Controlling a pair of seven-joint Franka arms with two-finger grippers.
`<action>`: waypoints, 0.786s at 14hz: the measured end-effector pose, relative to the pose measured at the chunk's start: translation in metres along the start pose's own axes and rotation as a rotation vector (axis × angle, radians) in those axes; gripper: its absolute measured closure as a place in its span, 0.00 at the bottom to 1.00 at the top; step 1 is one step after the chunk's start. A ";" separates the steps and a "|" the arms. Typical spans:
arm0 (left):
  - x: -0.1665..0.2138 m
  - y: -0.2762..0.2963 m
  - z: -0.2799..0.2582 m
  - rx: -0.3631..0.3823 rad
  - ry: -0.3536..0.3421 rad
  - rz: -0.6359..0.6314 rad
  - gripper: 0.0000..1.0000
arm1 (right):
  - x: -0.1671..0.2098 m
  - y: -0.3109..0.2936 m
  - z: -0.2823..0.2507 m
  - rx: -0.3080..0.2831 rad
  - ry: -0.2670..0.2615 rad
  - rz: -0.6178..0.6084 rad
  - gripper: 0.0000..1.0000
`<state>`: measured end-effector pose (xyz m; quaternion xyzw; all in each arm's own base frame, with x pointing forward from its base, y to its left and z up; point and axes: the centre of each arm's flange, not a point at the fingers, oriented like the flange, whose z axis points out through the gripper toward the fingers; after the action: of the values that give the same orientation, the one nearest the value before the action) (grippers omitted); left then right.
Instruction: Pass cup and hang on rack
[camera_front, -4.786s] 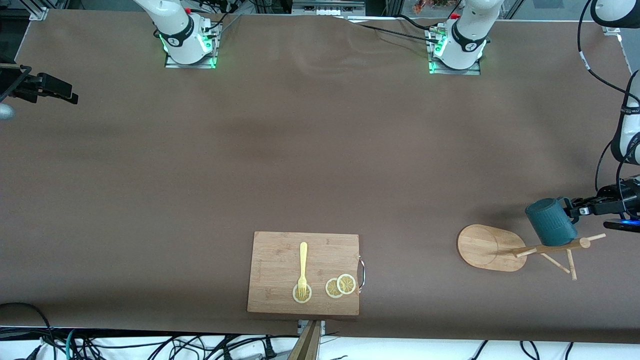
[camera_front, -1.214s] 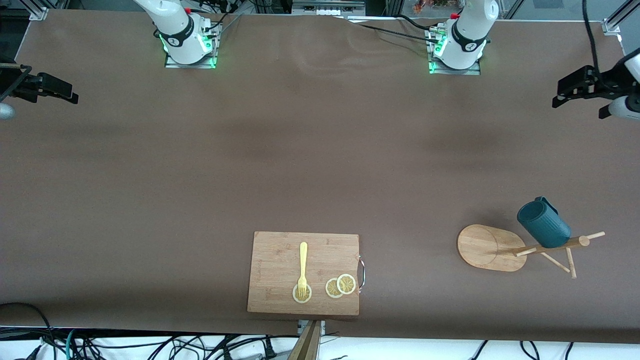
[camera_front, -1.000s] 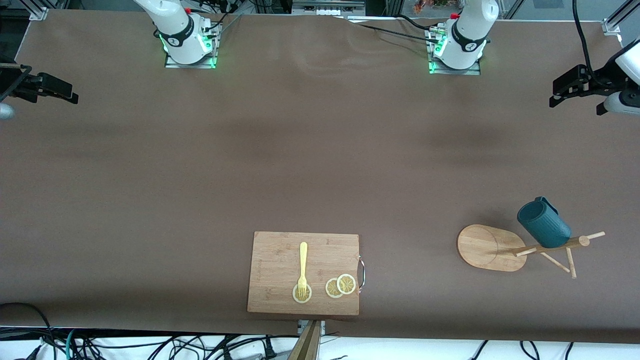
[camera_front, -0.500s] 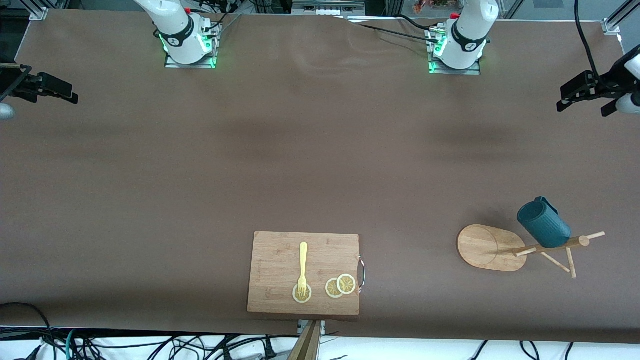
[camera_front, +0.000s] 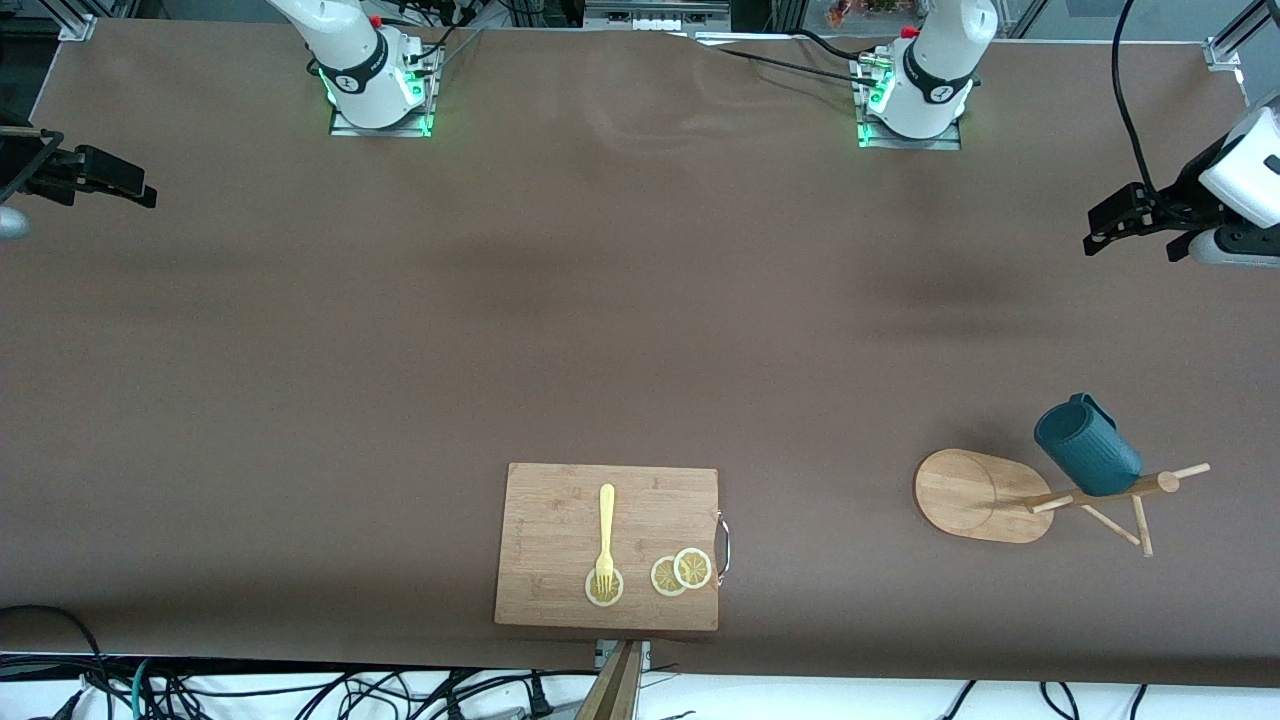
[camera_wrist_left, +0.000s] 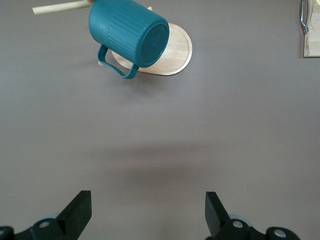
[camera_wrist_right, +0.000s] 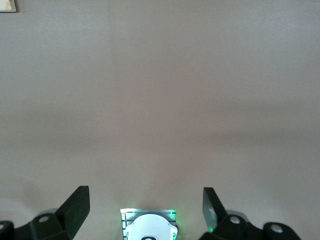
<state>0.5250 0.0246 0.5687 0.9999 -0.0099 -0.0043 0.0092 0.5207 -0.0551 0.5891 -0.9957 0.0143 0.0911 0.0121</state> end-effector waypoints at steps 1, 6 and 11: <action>0.000 0.003 0.000 0.000 -0.004 0.000 0.00 | 0.000 0.000 0.000 0.000 0.000 0.000 0.00; -0.007 0.020 -0.008 0.002 -0.036 0.013 0.00 | 0.000 0.000 0.000 0.000 0.000 0.000 0.00; -0.015 0.022 -0.025 0.001 -0.051 0.010 0.00 | 0.000 0.000 0.000 0.000 0.000 0.000 0.00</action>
<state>0.5099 0.0037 0.5946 0.9994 -0.0153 -0.0297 0.0083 0.5207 -0.0551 0.5891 -0.9957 0.0143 0.0912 0.0121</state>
